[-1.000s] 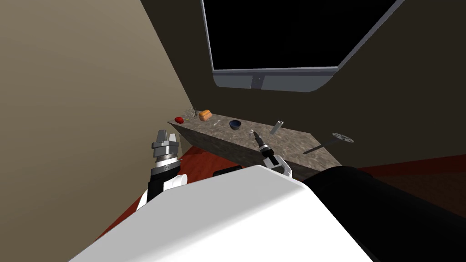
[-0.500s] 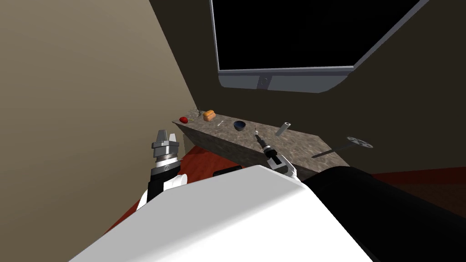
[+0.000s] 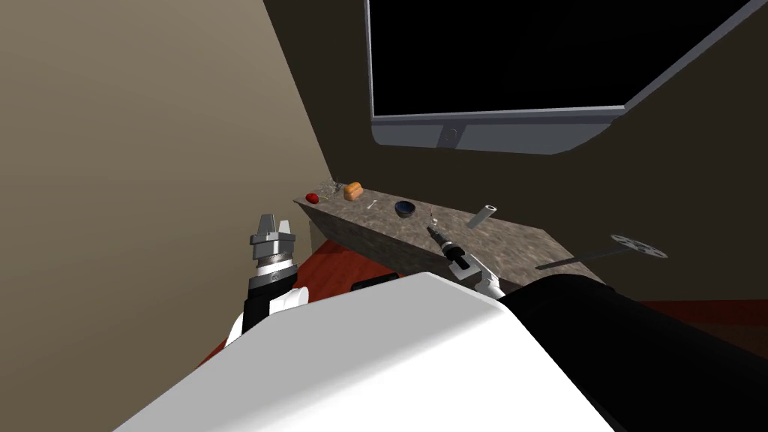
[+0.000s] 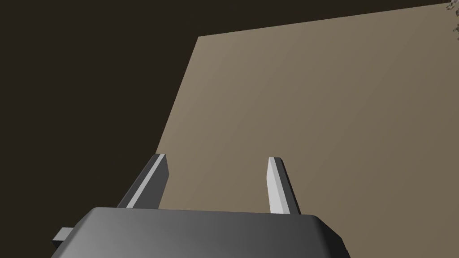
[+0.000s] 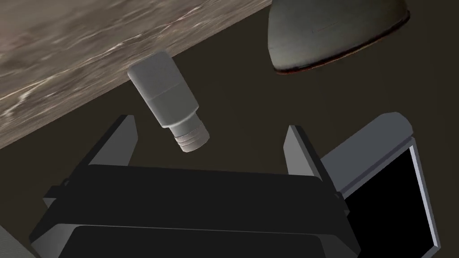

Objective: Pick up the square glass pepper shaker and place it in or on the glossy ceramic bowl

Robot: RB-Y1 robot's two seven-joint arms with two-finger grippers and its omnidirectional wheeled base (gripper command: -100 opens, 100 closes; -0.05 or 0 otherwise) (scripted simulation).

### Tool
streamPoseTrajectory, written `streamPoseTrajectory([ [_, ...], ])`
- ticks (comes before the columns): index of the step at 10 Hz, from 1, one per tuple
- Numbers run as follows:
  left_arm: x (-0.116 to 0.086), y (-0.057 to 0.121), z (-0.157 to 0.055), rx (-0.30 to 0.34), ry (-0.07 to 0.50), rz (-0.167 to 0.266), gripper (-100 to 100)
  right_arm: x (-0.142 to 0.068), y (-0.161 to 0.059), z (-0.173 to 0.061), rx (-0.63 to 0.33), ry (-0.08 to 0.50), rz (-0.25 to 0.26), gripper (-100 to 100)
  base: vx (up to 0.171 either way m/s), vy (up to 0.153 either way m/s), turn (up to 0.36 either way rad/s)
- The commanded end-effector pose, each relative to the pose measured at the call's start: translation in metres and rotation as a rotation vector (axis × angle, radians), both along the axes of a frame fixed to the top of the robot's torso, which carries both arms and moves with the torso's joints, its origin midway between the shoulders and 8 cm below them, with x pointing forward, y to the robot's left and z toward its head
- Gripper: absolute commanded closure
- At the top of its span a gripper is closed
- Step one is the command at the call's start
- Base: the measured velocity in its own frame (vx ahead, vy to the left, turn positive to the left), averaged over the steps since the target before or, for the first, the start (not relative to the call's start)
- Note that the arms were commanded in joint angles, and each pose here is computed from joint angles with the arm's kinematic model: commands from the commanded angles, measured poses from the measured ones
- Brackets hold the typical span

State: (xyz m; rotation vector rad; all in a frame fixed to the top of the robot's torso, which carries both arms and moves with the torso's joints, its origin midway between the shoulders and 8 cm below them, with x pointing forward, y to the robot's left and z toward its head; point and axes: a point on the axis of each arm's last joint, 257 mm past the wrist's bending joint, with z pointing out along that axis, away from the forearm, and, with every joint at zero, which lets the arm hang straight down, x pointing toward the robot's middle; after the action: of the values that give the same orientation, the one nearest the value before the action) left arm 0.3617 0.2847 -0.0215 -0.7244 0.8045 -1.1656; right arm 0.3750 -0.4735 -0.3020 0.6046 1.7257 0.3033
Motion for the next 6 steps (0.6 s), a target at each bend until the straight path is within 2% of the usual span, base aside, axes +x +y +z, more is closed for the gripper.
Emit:
streamPoseTrajectory([
  [1, 0.0, 0.0, 0.0, 0.0, 0.0, 0.0, 0, -0.006, -0.03, -0.01, -0.079, 0.064, -0.027, -100, 0.065, 0.122, 0.052],
  [6, 0.0, 0.0, 0.0, 0.0, 0.0, 0.0, 0, -0.03, -0.117, -0.019, -0.302, 0.22, -0.093, -100, 0.068, 0.102, 0.059],
])
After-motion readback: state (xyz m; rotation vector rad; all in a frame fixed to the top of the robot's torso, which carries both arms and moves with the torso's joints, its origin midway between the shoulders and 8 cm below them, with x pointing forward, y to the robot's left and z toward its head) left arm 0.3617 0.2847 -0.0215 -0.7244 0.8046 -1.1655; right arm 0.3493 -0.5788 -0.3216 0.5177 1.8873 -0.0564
